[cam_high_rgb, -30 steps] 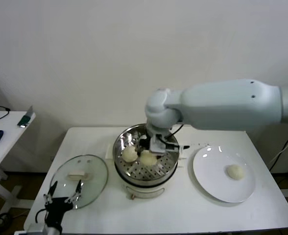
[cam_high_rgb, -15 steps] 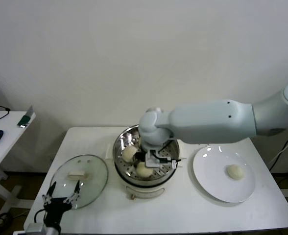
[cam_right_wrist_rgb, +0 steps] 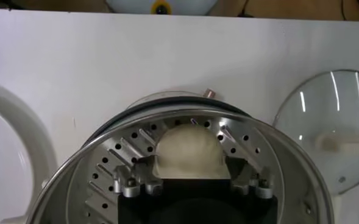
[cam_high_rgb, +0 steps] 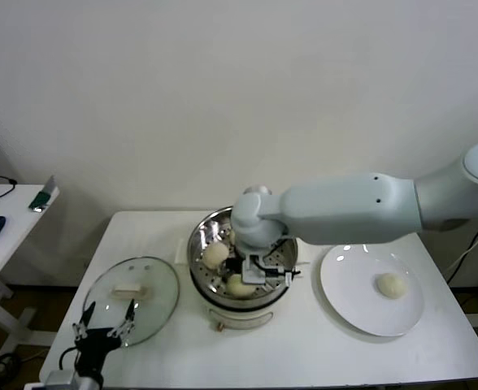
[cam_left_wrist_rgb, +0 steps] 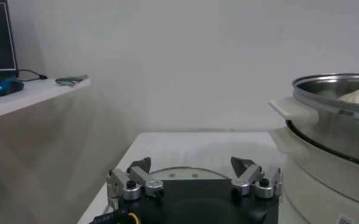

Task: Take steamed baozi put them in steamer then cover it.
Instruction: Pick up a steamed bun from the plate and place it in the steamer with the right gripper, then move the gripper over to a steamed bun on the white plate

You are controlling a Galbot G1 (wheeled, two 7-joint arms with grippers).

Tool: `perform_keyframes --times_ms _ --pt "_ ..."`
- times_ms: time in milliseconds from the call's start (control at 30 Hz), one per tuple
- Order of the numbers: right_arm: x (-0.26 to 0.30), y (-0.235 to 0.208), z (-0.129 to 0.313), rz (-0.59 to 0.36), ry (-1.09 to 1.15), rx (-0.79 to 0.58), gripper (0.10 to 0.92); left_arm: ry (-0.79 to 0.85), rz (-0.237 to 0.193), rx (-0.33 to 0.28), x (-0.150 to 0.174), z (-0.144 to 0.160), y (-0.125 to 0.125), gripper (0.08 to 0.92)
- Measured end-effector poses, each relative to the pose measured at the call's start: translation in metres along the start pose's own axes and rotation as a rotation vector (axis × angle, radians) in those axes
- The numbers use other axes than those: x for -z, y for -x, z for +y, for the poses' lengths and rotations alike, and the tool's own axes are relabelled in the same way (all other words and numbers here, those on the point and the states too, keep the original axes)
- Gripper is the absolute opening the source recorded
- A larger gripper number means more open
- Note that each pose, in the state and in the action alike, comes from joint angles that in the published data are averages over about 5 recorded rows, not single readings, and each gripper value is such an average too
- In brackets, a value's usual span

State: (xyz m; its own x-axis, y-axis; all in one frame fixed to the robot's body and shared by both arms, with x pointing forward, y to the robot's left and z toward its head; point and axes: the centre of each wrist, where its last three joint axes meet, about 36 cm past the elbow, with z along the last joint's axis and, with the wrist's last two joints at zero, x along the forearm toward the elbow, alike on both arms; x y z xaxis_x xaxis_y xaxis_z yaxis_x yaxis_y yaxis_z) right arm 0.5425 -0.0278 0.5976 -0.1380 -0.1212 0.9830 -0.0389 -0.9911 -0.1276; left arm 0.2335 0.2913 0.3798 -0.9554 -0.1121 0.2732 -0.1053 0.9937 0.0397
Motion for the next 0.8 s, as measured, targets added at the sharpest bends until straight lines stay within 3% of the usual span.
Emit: perform_keyframes --times_ms 200,433,600,800 --pt "-0.016 -0.023 0.010 0.000 0.066 -0.006 0.822 -0.001 -0.002 0.000 0.001 0.000 0.000 0.823" --pt "-0.057 -0.080 0.047 0.012 0.261 -0.006 0.823 -0.002 0.000 -0.006 0.000 -0.002 0.003 0.823" --pt "-0.091 -0.125 0.100 0.019 0.492 -0.002 0.823 0.000 -0.005 -0.015 0.001 -0.003 0.006 0.823" --pt "-0.119 -0.150 0.193 0.023 0.802 0.006 0.823 0.002 -0.010 -0.018 0.003 -0.001 0.008 0.823"
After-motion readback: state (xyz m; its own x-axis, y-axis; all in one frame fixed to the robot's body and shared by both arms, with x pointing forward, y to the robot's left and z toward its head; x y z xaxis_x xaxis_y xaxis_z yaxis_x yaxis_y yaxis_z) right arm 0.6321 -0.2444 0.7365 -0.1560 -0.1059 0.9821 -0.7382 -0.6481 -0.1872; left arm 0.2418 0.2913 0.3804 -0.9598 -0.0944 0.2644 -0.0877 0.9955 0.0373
